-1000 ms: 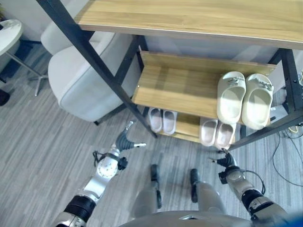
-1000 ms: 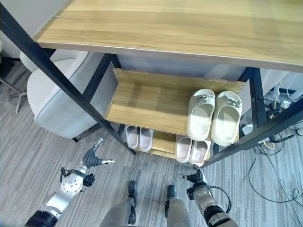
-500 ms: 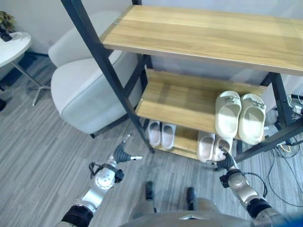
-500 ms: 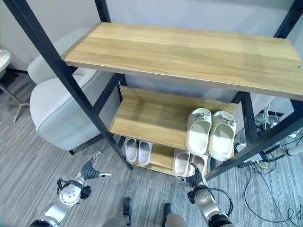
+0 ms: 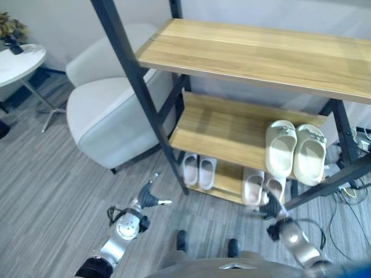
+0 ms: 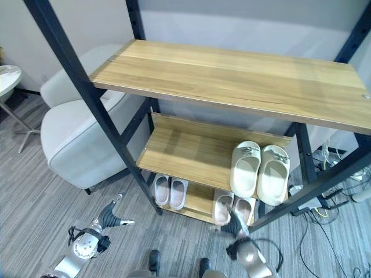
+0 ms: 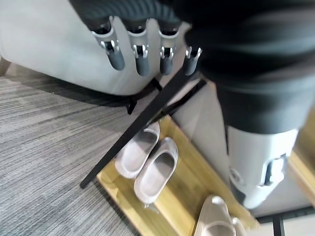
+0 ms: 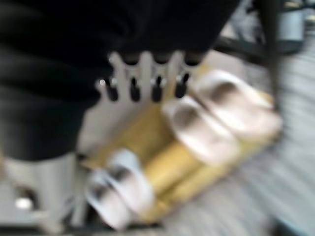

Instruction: Arrange the slippers neatly on the shoe rack.

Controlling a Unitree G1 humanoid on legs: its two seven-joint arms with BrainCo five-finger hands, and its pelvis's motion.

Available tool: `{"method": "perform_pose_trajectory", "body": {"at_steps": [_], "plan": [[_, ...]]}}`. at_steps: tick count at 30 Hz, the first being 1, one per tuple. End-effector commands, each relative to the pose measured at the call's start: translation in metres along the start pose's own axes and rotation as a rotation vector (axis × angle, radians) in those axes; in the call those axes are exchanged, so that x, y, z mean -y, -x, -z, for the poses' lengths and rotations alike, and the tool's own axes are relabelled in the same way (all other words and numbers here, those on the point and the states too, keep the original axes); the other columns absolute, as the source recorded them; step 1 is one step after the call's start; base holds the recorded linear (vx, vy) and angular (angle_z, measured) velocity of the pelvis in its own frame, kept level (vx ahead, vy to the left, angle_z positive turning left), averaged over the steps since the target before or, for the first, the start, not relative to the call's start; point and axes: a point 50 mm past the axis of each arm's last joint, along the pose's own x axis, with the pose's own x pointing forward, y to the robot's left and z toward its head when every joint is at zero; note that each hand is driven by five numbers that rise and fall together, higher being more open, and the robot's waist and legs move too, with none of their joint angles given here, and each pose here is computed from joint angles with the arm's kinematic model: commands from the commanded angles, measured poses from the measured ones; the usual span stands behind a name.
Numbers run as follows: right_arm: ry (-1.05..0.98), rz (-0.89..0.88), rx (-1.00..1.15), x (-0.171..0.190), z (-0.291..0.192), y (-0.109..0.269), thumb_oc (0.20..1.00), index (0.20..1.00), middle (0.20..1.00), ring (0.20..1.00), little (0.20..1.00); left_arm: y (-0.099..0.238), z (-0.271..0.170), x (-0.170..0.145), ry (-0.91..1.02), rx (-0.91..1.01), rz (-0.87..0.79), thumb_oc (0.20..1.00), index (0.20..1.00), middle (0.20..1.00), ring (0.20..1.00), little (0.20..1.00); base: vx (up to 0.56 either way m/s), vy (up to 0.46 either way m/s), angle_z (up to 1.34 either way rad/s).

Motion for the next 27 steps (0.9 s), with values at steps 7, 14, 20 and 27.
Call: {"method": "perform_pose_trajectory", "body": {"at_steps": [7,14,20,27], "plan": [[0.113,0.003,0.207,0.007,-0.022,0.015,1.0,1.0,1.0,1.0,1.0,0.003,-0.003,-0.014,-0.017,0.06,-0.056,1.0,1.0,1.0,1.0,1.0,0.02,0.019,-0.11],[0.141,0.077,0.253,0.023,-0.025,0.021,1.0,1.0,1.0,1.0,1.0,0.008,0.002,-0.011,-0.004,0.043,-0.051,1.0,1.0,1.0,1.0,1.0,0.01,0.005,-0.05],[0.166,0.136,0.305,0.034,-0.032,0.025,1.0,1.0,1.0,1.0,1.0,0.013,0.006,-0.007,-0.003,0.028,-0.043,1.0,1.0,1.0,1.0,1.0,0.0,0.0,0.0],[0.152,0.21,0.328,0.049,-0.037,0.025,1.0,1.0,1.0,1.0,1.0,0.015,0.01,-0.008,0.0,0.013,-0.043,1.0,1.0,1.0,1.0,1.0,0.0,0.0,0.0]]}}
